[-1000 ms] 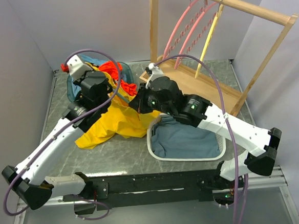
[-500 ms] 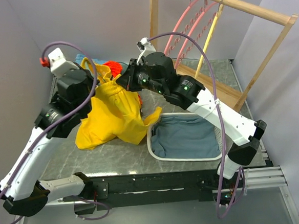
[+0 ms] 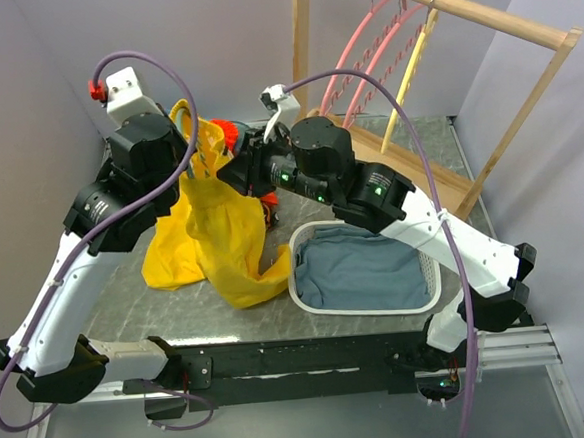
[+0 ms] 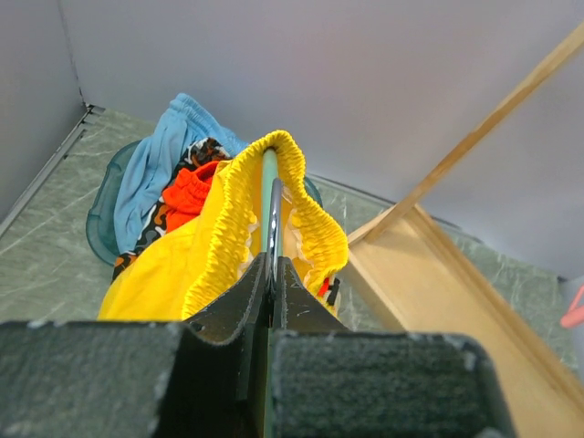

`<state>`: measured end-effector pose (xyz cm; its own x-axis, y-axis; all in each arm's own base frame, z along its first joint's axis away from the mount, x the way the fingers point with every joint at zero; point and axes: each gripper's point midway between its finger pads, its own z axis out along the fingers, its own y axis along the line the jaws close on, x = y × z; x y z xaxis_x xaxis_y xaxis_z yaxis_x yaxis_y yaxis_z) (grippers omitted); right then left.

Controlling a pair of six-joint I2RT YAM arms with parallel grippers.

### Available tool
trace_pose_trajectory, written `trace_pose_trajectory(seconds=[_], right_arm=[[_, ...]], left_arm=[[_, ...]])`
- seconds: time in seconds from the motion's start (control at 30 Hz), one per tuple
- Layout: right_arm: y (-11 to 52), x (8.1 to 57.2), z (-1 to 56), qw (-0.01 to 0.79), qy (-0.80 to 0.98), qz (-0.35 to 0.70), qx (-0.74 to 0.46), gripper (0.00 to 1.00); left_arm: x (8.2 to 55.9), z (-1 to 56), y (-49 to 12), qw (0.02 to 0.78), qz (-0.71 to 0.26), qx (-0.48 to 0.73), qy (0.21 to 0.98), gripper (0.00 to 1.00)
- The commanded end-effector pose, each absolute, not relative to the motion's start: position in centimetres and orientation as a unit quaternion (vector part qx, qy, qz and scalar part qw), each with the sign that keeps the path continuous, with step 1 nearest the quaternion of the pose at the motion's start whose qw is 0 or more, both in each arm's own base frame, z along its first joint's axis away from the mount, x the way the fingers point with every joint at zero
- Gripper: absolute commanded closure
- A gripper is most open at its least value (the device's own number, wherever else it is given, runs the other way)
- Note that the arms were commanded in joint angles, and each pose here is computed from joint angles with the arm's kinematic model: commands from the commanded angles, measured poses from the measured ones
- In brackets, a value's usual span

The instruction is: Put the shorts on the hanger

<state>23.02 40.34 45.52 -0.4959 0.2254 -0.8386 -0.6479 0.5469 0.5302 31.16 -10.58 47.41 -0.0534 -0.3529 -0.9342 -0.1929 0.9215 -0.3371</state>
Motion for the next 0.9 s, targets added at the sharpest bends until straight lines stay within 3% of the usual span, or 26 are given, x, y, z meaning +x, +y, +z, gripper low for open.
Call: trace_pose_trajectory(seconds=[0.0, 0.13, 0.23, 0.5, 0.7, 0.87], right_arm=[[38.0, 22.5, 47.1, 0.515, 0.723, 0.436, -0.150, 0.69], [36.7, 20.8, 47.1, 0.530, 0.719, 0.412, -0.179, 0.45], [35.2, 19.6, 47.2, 0.537, 0.713, 0.410, -0.189, 0.35], [36.2, 18.0, 44.0, 0.549, 0.733, 0.324, -0.237, 0.24], [39.6, 18.0, 40.8, 0.553, 0.744, 0.258, -0.272, 0.09], [41.4, 19.7, 38.2, 0.554, 0.760, 0.205, -0.273, 0.07]], left_arm=[[30.4, 51.6, -10.6, 0.691, -0.104, -0.185, 0.691, 0.99], [30.5, 51.6, -11.2, 0.693, -0.112, -0.173, 0.691, 0.99], [30.8, 51.4, -11.4, 0.692, -0.112, -0.171, 0.692, 0.99], [31.1, 51.2, -11.9, 0.690, -0.123, -0.174, 0.692, 0.99], [31.0, 51.6, -12.3, 0.687, -0.134, -0.171, 0.693, 0.99], [30.6, 51.5, -12.4, 0.684, -0.144, -0.166, 0.696, 0.99]])
